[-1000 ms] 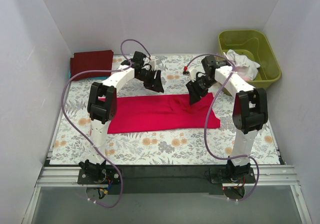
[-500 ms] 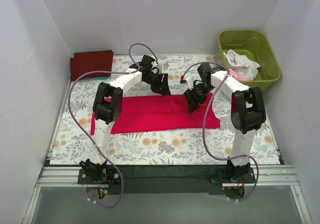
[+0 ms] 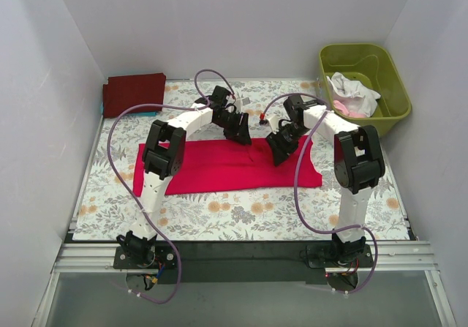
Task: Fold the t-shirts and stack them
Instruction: Fold the tshirt
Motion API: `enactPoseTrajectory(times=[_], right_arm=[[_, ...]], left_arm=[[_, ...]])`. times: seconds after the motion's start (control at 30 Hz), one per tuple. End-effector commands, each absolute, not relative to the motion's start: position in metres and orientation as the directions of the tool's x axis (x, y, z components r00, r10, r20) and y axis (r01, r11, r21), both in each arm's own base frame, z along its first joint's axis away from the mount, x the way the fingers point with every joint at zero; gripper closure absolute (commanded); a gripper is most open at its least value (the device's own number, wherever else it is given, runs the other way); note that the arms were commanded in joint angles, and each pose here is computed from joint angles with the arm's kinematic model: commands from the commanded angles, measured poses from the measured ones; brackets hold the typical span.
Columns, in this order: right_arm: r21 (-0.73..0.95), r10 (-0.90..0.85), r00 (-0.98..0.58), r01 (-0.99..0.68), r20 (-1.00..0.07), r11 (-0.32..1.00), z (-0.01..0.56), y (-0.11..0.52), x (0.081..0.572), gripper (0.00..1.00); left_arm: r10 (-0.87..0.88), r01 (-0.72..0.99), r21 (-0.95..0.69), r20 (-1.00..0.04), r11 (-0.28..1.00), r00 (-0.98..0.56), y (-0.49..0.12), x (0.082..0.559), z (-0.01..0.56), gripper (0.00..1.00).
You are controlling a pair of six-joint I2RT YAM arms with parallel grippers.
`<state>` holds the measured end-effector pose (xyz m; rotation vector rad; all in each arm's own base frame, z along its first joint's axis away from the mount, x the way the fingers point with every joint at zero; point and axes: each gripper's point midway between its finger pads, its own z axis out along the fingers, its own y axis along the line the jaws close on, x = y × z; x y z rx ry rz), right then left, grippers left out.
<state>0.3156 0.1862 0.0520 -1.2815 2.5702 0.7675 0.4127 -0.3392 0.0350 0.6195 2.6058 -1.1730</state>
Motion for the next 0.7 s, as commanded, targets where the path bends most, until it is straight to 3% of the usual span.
enactPoseTrajectory(times=[0.0, 0.07, 0.1, 0.23, 0.4, 0.47, 0.57, 0.67], right_arm=[[0.357, -0.704, -0.606, -0.793, -0.37, 0.494, 0.046, 0.187, 0.317, 0.47], [0.349, -0.708, -0.603, -0.795, -0.369, 0.495, 0.045, 0.186, 0.318, 0.55], [0.347, -0.708, -0.603, -0.795, -0.368, 0.497, 0.045, 0.185, 0.318, 0.64], [0.329, -0.709, -0.59, -0.806, -0.386, 0.492, 0.052, 0.186, 0.321, 0.78], [0.296, -0.713, -0.575, -0.818, -0.402, 0.493, 0.059, 0.183, 0.327, 0.99], [0.275, -0.715, -0.565, -0.825, -0.412, 0.494, 0.062, 0.181, 0.333, 0.99], [0.232, -0.705, -0.556, -0.829, -0.44, 0.51, 0.073, 0.173, 0.349, 0.99], [0.183, -0.7, -0.544, -0.831, -0.462, 0.525, 0.082, 0.161, 0.367, 0.99]], left_arm=[[0.289, 0.507, -0.651, -0.42, 0.565, -0.86, -0.351, 0.418, 0.057, 0.62], [0.291, 0.51, -0.649, -0.423, 0.564, -0.858, -0.352, 0.419, 0.056, 0.63], [0.292, 0.511, -0.647, -0.423, 0.566, -0.858, -0.353, 0.419, 0.055, 0.64], [0.288, 0.516, -0.649, -0.431, 0.56, -0.855, -0.357, 0.421, 0.057, 0.67], [0.278, 0.52, -0.644, -0.446, 0.561, -0.851, -0.358, 0.427, 0.059, 0.78], [0.279, 0.527, -0.639, -0.453, 0.561, -0.847, -0.357, 0.427, 0.061, 0.83], [0.282, 0.533, -0.621, -0.462, 0.575, -0.841, -0.353, 0.428, 0.06, 0.99], [0.282, 0.546, -0.604, -0.48, 0.58, -0.831, -0.351, 0.428, 0.063, 1.0]])
